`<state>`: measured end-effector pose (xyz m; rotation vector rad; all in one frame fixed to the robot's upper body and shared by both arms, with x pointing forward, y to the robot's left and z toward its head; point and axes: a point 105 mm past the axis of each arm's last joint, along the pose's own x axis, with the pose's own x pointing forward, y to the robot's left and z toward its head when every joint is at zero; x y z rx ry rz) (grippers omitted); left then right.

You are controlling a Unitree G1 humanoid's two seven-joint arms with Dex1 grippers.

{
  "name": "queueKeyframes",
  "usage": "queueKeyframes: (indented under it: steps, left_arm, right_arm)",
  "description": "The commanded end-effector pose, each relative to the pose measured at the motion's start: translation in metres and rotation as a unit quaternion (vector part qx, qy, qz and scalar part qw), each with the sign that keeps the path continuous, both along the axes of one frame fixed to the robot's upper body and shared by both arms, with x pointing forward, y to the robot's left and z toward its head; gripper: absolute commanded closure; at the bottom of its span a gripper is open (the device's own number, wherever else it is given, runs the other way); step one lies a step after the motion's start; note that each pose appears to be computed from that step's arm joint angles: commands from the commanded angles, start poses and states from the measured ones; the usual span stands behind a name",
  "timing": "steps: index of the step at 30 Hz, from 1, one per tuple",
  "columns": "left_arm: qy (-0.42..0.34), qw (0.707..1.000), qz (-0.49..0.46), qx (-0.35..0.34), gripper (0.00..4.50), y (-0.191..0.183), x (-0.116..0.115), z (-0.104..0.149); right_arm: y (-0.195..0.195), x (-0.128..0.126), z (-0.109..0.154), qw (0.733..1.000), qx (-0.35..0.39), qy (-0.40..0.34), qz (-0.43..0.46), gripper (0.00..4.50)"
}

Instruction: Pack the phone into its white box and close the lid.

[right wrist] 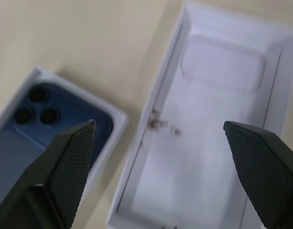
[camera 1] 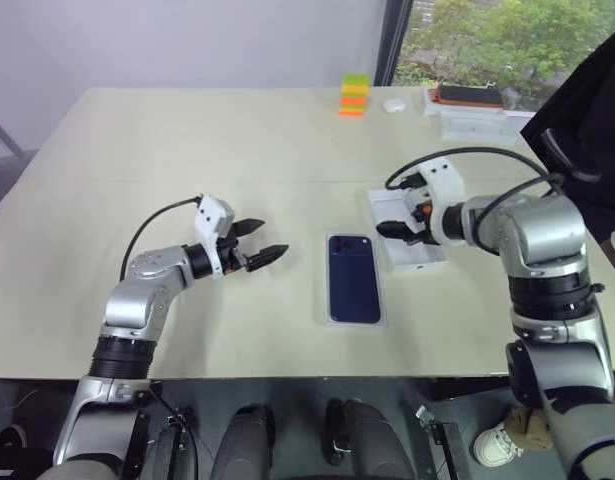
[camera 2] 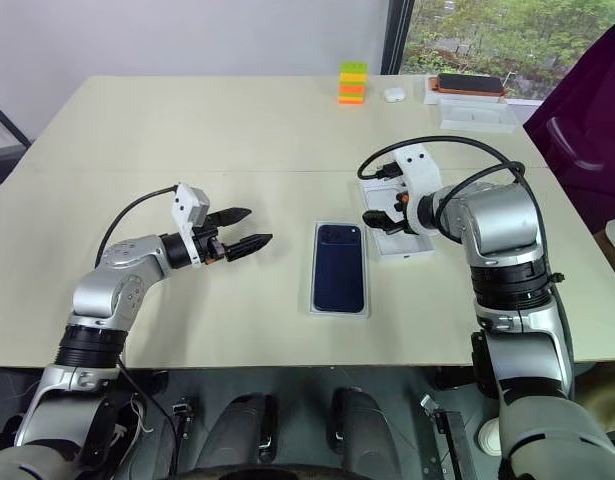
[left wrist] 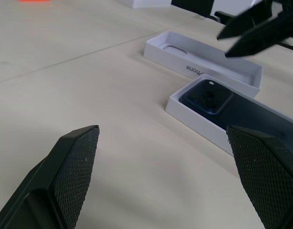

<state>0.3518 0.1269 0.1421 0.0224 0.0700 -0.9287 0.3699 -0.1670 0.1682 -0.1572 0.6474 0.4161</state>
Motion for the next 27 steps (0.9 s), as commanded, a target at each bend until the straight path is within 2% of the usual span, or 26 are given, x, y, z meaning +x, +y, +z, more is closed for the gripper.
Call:
queueKeyframes:
  steps: [1, 6, 10, 14, 20, 27]
  left_arm:
    - [-0.024, 1.000, 0.006, -0.004, 0.02, 0.000, 0.001, 0.010]
    - [-0.020, 1.000, 0.010, -0.010, 0.02, -0.003, 0.002, 0.008]
    - [-0.017, 1.000, 0.010, -0.011, 0.02, -0.006, 0.001, 0.006]
    - [-0.015, 1.000, 0.014, -0.016, 0.02, -0.007, 0.001, 0.007]
    - [-0.017, 0.999, 0.021, -0.016, 0.02, -0.009, 0.003, 0.008]
    - [-0.017, 0.999, 0.031, -0.018, 0.02, -0.011, 0.001, 0.007]
  right_arm:
    - [0.001, 0.004, 0.016, 1.000, 0.005, -0.013, -0.013, 0.00]
    - [-0.006, 0.016, 0.021, 0.999, -0.018, -0.010, -0.046, 0.00]
    - [0.001, 0.026, 0.024, 0.998, 0.022, -0.003, -0.067, 0.00]
    - [0.012, 0.036, 0.032, 0.997, 0.026, -0.007, -0.068, 0.00]
    - [0.024, 0.052, 0.029, 0.997, -0.003, -0.013, -0.080, 0.00]
    - [0.033, 0.054, 0.009, 0.996, -0.027, 0.006, -0.084, 0.00]
